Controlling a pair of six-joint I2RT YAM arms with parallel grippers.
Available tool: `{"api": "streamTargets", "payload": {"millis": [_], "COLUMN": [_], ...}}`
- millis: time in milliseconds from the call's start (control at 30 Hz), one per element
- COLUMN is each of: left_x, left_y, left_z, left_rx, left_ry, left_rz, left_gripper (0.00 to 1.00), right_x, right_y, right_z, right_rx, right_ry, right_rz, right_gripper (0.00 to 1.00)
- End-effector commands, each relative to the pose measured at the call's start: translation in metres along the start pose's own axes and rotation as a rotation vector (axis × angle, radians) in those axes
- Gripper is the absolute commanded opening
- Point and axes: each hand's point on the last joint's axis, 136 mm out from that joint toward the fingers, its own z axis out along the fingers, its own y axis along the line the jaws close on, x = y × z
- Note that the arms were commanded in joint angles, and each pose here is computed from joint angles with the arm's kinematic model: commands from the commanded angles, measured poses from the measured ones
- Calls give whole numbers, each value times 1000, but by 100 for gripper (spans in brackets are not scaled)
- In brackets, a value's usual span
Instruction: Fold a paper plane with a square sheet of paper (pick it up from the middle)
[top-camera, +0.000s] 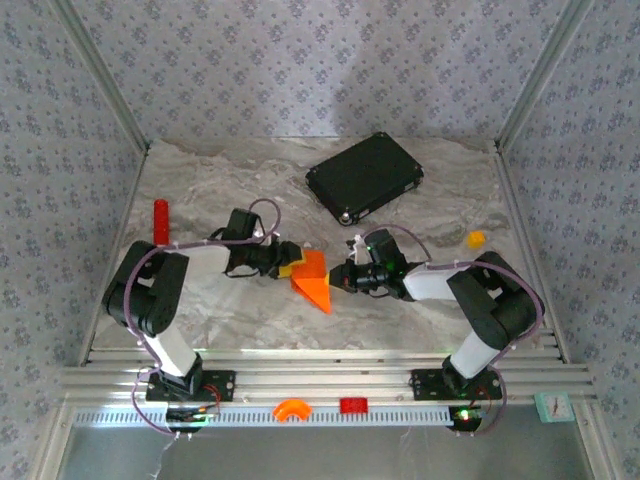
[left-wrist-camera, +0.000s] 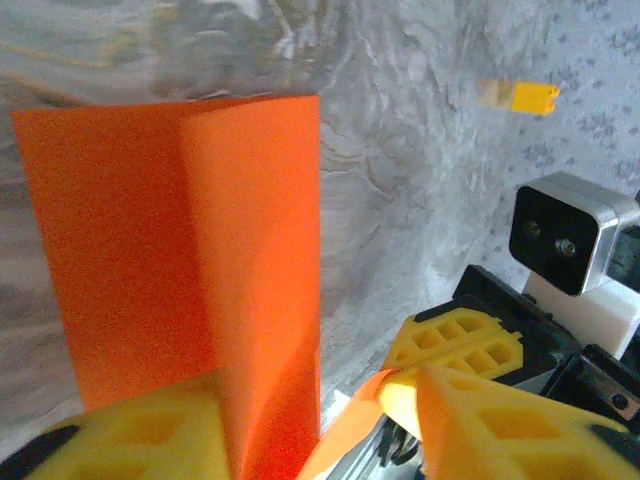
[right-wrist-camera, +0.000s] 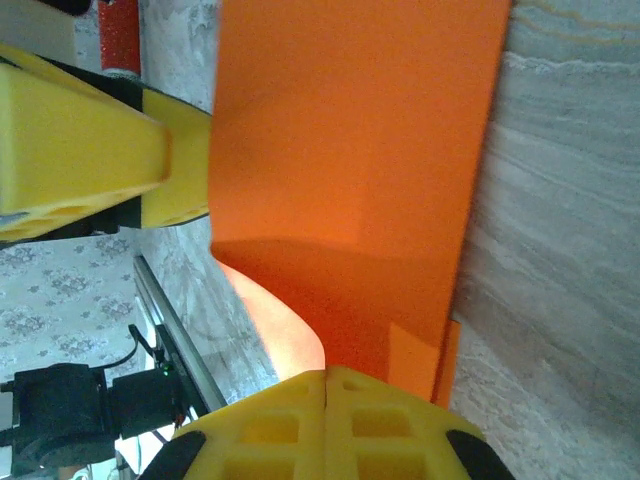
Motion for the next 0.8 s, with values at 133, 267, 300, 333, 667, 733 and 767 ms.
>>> {"api": "streamTargets", "payload": {"millis": [133,267,300,333,667,733,767], "left_x": [-5,-5,-5,-5,-12,-15,-16], "left_y": [-1,3,5,5,10,12,13], "left_z": [15,18,19,20,9,4,2], "left_rx": [35,38,37,37,-13,-28,-30], "left_ry": [27,31,31,33,-79,-127,-142], "left_rz": [-8,-22,-26,-28,-25,-32,-35], "left_gripper": [38,35,35,35,0,0,0], "right_x": [1,2,2,2,-6,-9,-11], "right_y": [2,1,0,0,-2,-9,-11], "right_z": [-6,-8,-8,-8,-20,-29,-34], "right_rx": [-29,-21,-18,-18,107,225,274], "right_ry": [-13,-15,-17,-16,-62,-95,-112], "right_rz": [13,13,14,14,-17,-57,-82], "right_gripper": [1,1,1,1,14,27,31]}}
